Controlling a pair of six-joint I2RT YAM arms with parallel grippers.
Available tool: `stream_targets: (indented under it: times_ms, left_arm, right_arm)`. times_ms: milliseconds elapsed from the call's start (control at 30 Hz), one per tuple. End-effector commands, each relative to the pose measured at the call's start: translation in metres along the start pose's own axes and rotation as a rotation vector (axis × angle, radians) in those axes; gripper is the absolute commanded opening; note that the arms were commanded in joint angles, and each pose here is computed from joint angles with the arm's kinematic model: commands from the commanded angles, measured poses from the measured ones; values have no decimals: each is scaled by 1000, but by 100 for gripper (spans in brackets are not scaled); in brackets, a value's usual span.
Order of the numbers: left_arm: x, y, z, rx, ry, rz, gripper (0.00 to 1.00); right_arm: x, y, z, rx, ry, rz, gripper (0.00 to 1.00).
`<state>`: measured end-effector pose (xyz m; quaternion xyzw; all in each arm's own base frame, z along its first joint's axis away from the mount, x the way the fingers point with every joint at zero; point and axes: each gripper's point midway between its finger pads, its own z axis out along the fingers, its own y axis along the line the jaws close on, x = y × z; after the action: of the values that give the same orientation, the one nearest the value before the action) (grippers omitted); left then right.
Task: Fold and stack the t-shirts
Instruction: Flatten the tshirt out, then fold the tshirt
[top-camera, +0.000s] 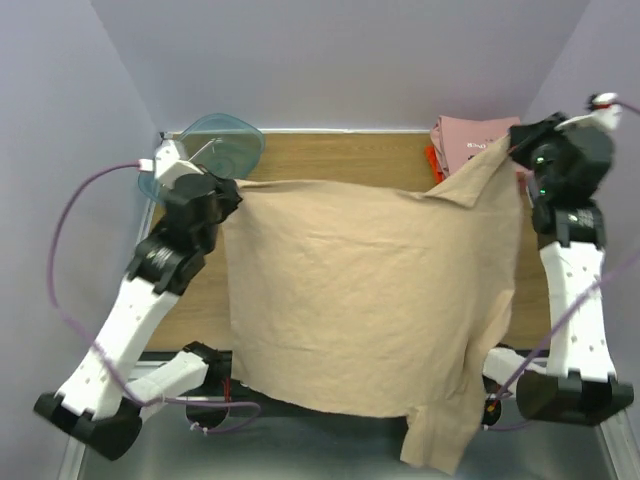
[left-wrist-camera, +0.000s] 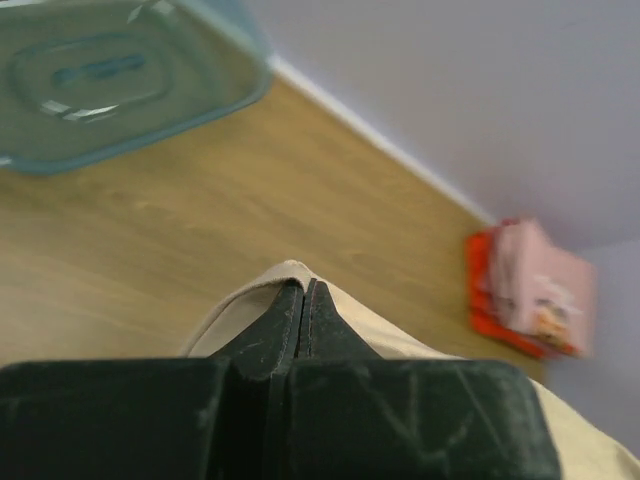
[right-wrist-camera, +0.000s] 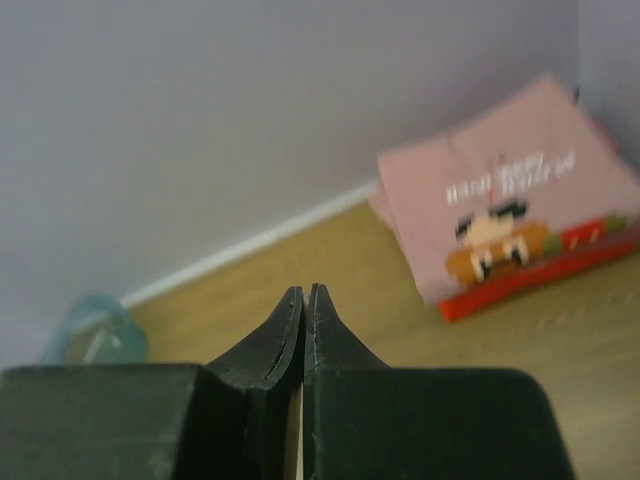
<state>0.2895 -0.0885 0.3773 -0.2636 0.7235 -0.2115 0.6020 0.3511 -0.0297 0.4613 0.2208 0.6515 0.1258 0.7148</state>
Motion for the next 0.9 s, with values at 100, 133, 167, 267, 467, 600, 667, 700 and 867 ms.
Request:
stream_targets:
  times_ms: [100, 133, 167, 267, 467, 600, 667, 700, 867]
  left_arm:
    - [56, 78, 114, -161, 31, 34, 0]
    - [85, 100, 139, -213, 112, 49, 0]
    - [90, 108, 155, -212, 149, 50, 0]
    - [122, 132, 201, -278, 251, 87, 0]
    - [158, 150, 260, -295, 358, 107, 0]
    - [161, 154, 270, -306, 361, 119, 0]
    - [163, 156, 269, -307, 369, 126, 0]
    - [164, 157, 266, -308, 373, 126, 0]
    - [161, 161, 243, -318, 370, 126, 0]
  right_arm:
    - [124, -21, 73, -125, 216, 42, 0]
    - [139, -28, 81, -113, 243, 41, 0]
    - [161, -39, 96, -95, 279, 40, 0]
    - [185, -40, 118, -110, 322, 19, 0]
    - [252, -39, 147, -96, 436, -50, 0]
    - [257, -49, 151, -36, 432, -59, 0]
    - [255, -58, 145, 18, 430, -62, 0]
    - [256, -61, 140, 36, 440, -61, 0]
    - [256, -83, 98, 174, 498, -53, 0]
